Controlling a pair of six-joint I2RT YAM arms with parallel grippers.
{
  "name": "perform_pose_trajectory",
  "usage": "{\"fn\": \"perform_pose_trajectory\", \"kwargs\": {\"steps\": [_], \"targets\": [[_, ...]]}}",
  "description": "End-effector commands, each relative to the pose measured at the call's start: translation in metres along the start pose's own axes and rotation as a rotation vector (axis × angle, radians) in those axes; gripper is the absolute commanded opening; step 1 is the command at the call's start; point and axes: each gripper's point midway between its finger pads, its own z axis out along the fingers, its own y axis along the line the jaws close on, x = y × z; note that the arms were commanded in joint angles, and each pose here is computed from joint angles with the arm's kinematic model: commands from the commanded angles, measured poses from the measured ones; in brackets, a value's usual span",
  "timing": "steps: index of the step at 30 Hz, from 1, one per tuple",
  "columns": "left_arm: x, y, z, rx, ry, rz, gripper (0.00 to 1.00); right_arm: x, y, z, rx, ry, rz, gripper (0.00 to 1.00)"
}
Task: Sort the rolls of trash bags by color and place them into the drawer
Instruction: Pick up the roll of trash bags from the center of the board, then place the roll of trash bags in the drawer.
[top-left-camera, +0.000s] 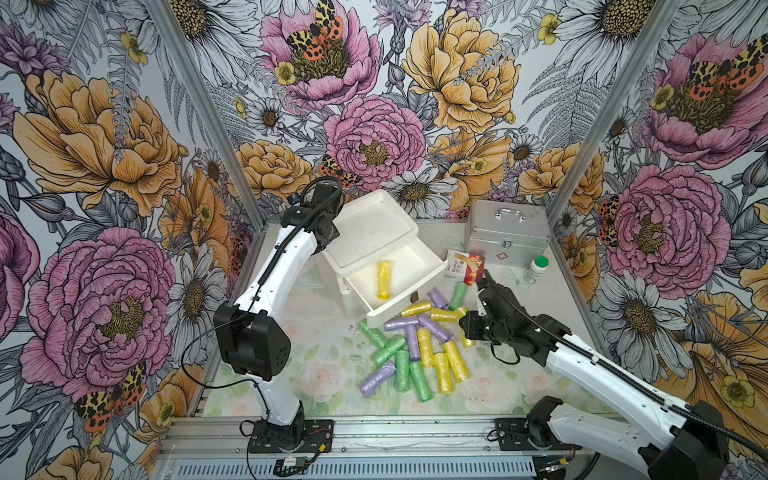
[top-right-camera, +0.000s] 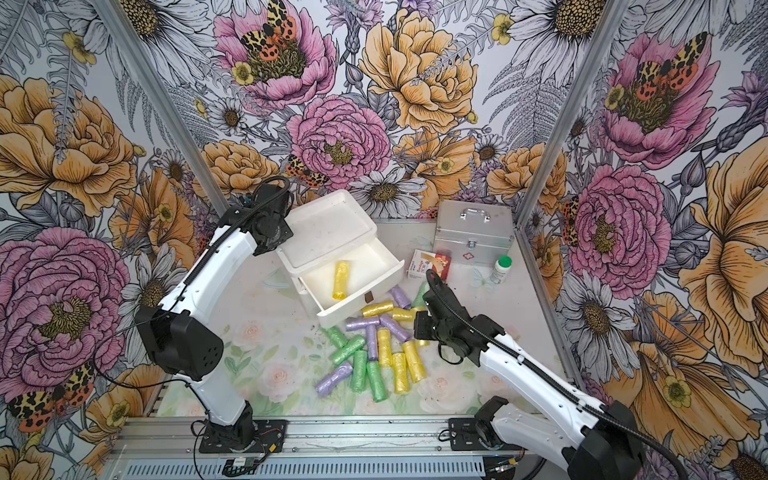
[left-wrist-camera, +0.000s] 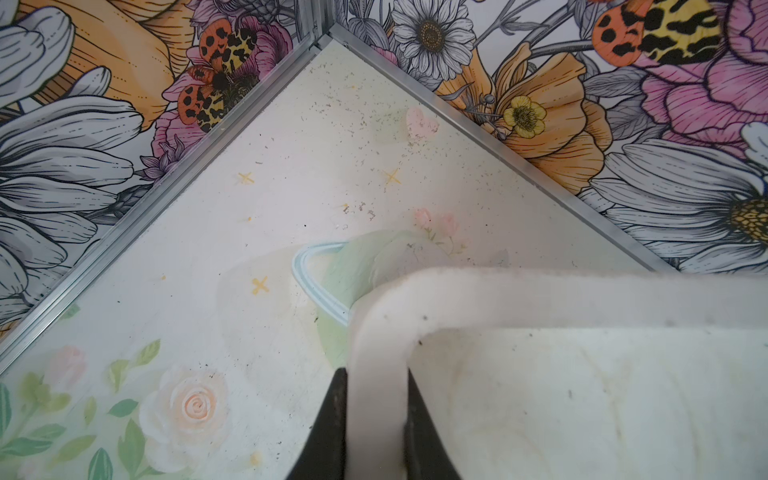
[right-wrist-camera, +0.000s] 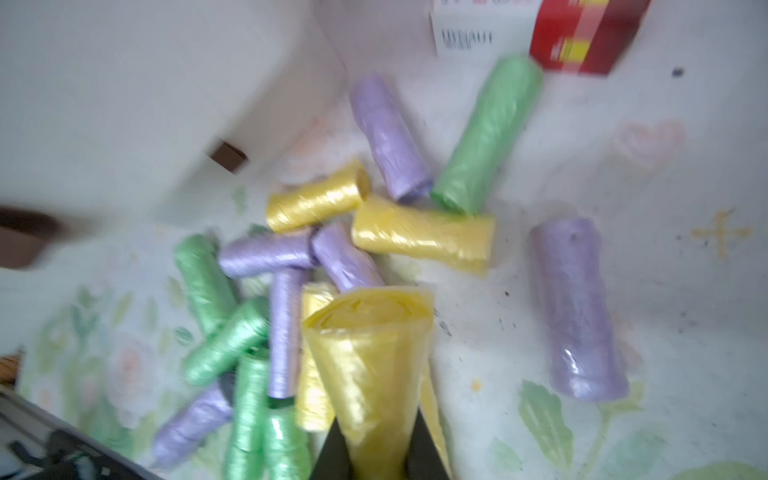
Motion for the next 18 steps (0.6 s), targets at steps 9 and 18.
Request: {"fn": "perform_pose_trajectory", "kwargs": {"steps": [9, 18], "targets": [[0.050, -0.024, 0.041, 0.039, 0.218, -0.080, 0.00, -0.126, 0.112, -0.073, -0.371, -0.253, 0.374, 0.07], [0.052, -0.025, 0.040, 0.044, 0.225, -0.079, 0.00, -0.137, 0.143, -0.015, -0.388, -0.200, 0.548, 0.05]]}}
